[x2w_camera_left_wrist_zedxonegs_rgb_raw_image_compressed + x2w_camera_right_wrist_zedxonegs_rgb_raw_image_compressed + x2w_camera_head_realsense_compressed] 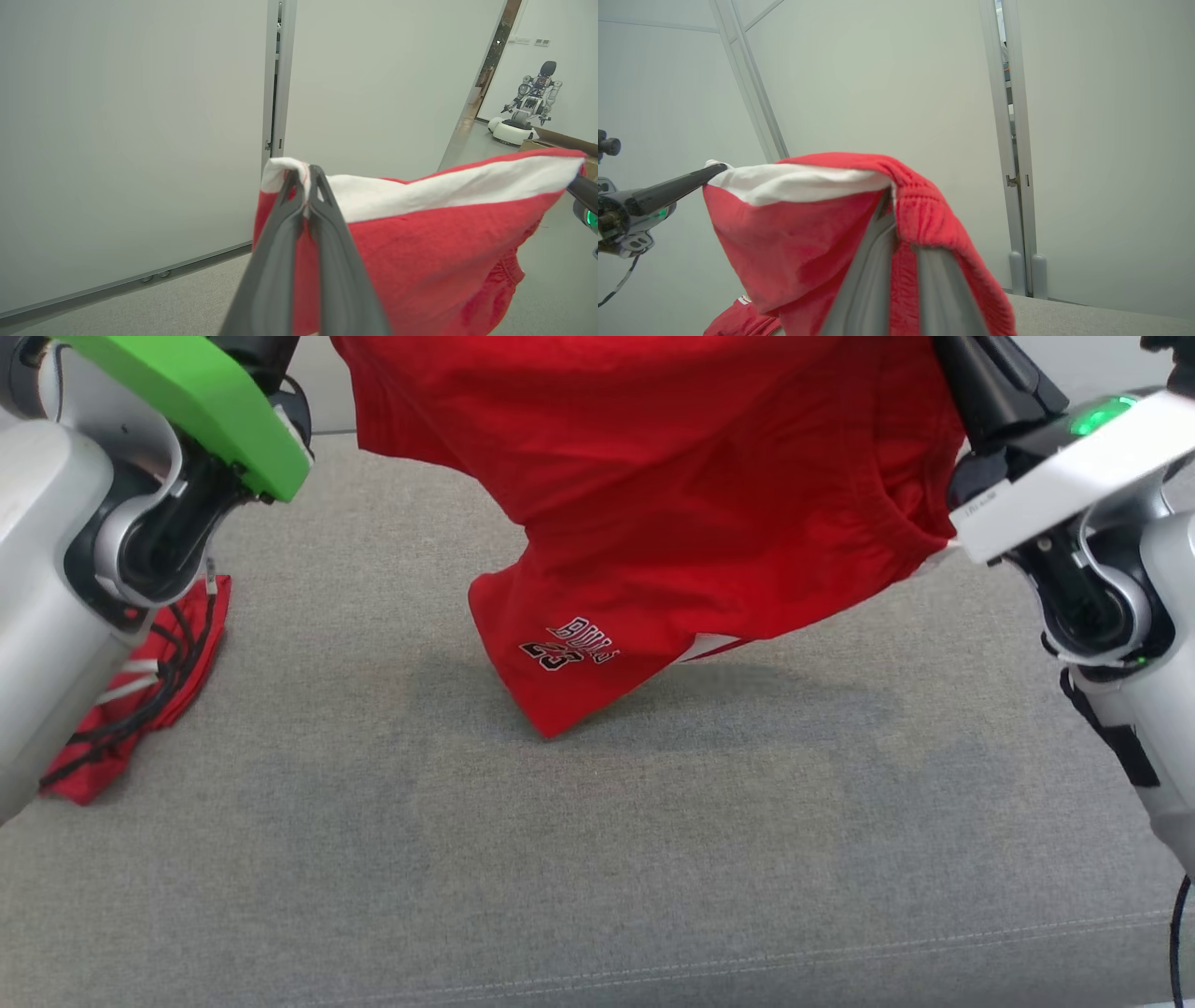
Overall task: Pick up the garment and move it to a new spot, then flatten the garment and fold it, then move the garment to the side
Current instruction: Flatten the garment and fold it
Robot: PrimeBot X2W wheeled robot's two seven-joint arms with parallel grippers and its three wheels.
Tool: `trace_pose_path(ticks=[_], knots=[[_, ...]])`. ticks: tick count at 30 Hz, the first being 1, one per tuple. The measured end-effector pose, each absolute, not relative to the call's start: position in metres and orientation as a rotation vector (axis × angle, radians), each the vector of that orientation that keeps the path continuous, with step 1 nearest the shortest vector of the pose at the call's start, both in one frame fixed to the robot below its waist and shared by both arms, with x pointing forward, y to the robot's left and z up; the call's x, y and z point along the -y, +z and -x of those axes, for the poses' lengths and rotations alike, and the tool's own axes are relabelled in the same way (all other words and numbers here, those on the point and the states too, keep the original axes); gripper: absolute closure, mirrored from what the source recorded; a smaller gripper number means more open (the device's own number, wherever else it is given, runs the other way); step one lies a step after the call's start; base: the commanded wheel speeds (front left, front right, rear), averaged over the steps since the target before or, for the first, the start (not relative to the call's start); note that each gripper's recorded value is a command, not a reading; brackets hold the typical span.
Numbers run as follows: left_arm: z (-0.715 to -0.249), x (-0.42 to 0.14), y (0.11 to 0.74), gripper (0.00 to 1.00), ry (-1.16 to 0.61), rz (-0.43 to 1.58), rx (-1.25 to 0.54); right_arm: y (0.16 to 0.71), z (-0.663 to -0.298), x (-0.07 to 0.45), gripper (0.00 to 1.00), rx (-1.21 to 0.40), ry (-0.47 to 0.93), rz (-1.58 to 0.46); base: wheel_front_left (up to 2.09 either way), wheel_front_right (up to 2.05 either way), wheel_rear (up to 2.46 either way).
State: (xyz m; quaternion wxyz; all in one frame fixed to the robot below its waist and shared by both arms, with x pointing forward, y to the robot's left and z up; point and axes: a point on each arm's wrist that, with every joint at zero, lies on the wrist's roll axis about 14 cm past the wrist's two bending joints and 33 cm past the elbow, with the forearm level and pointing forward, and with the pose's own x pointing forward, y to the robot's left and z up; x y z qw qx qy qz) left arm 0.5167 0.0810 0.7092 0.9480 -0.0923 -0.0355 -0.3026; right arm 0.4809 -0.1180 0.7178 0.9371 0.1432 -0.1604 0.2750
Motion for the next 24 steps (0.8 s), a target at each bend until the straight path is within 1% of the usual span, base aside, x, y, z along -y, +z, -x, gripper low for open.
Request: trace_pose_path(ticks=[7, 15, 18, 22, 24], knots=[[-0.564, -0.088, 0.695, 1.00, -0.525, 0.115, -0.003, 0.730, -0.532, 0.119, 1.00, 0.351, 0.496, -0.226, 0.00, 0.00, 0.00], [-0.624, -0.094, 0.681, 1.00, -0.422, 0.154, -0.051, 0.734, -0.597, 0.125, 1.00, 0.397, 0.381, -0.180, 0.00, 0.00, 0.00], [-0.642, -0.095, 0.685, 1.00, -0.392, 0.185, -0.008, 0.741, -0.618, 0.132, 1.00, 0.429, 0.332, -0.167, 0.00, 0.00, 0.00], [-0.663, -0.105, 0.716, 1.00, -0.337, 0.200, 0.156, 0.760, -0.638, 0.131, 1.00, 0.484, 0.308, -0.153, 0.00, 0.00, 0.00], [-0.670, -0.106, 0.724, 1.00, -0.330, 0.186, 0.213, 0.777, -0.642, 0.131, 1.00, 0.540, 0.304, -0.147, 0.00, 0.00, 0.00]])
